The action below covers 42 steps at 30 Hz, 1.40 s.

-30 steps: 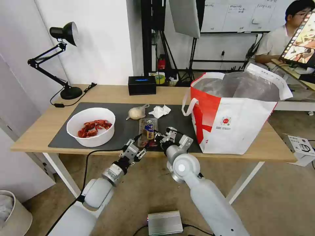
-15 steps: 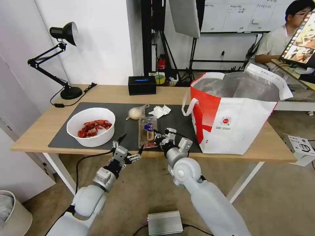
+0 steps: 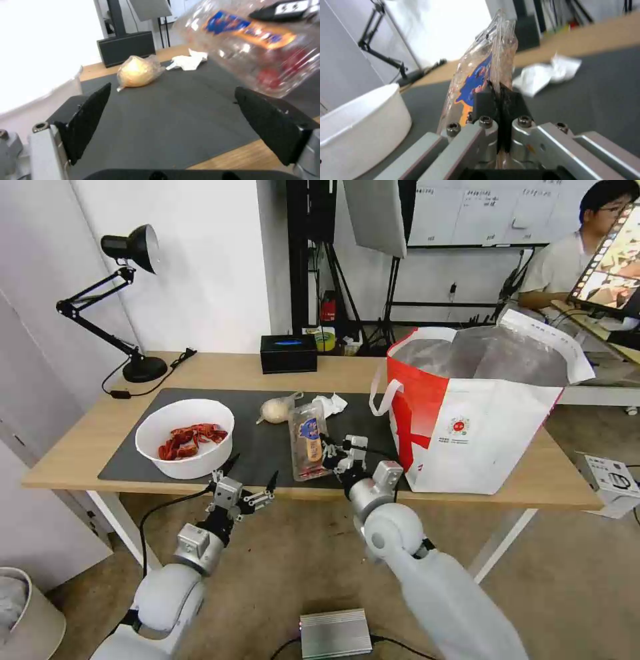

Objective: Pick up the trash from the table and place it into the takeout bag.

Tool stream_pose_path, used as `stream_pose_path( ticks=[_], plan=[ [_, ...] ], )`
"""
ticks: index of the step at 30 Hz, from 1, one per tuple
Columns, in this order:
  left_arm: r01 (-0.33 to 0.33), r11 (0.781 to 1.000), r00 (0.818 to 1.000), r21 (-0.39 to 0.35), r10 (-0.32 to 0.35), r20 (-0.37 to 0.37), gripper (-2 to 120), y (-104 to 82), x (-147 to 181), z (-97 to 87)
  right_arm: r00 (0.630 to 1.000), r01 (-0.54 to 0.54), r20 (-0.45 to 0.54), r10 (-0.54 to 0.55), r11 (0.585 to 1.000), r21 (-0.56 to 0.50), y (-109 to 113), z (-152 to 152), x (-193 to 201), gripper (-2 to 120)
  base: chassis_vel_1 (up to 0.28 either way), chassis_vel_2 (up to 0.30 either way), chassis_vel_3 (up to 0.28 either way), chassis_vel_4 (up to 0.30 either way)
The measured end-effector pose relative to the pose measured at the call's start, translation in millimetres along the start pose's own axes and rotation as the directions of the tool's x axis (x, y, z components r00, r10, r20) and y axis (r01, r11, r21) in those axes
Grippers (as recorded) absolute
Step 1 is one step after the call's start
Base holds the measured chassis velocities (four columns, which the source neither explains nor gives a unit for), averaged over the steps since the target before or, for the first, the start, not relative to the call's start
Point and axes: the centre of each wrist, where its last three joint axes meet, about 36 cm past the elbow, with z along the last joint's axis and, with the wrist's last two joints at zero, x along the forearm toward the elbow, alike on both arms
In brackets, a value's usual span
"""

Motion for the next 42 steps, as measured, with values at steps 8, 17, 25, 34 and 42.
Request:
stream_pose_path(
  ticks=[8,17,25,34,42],
  plan=[
    [0.033,0.999,0.999,0.032,-0.033,0.002,100,2.0,7.4,-5.1,0.989,0.069,0.121,-0.080,0.993,0.098,-14.6,-18.9,32.3,0,0.000,0.000,0.000,0.000],
    [0.031,0.998,0.999,0.062,-0.030,-0.010,100,-0.9,18.8,-7.3,0.966,0.071,0.227,-0.124,0.972,0.226,-39.8,-44.8,76.5,0,0.000,0.000,0.000,0.000],
    [0.044,0.997,0.999,0.065,-0.043,-0.022,100,-0.3,30.8,-8.2,0.947,0.080,0.277,-0.161,0.956,0.282,-49.5,-73.1,105.4,0,0.000,0.000,0.000,0.000],
    [0.056,0.996,0.998,0.067,-0.055,-0.024,100,1.7,43.0,-10.7,0.911,0.074,0.364,-0.193,0.946,0.316,-50.5,-126.6,123.2,0,0.000,0.000,0.000,0.000],
    [0.061,0.996,0.998,0.065,-0.061,-0.016,100,3.2,47.7,-13.4,0.888,0.013,0.428,-0.171,0.938,0.346,-62.7,-165.2,132.0,0,0.000,0.000,0.000,0.000]
  ],
)
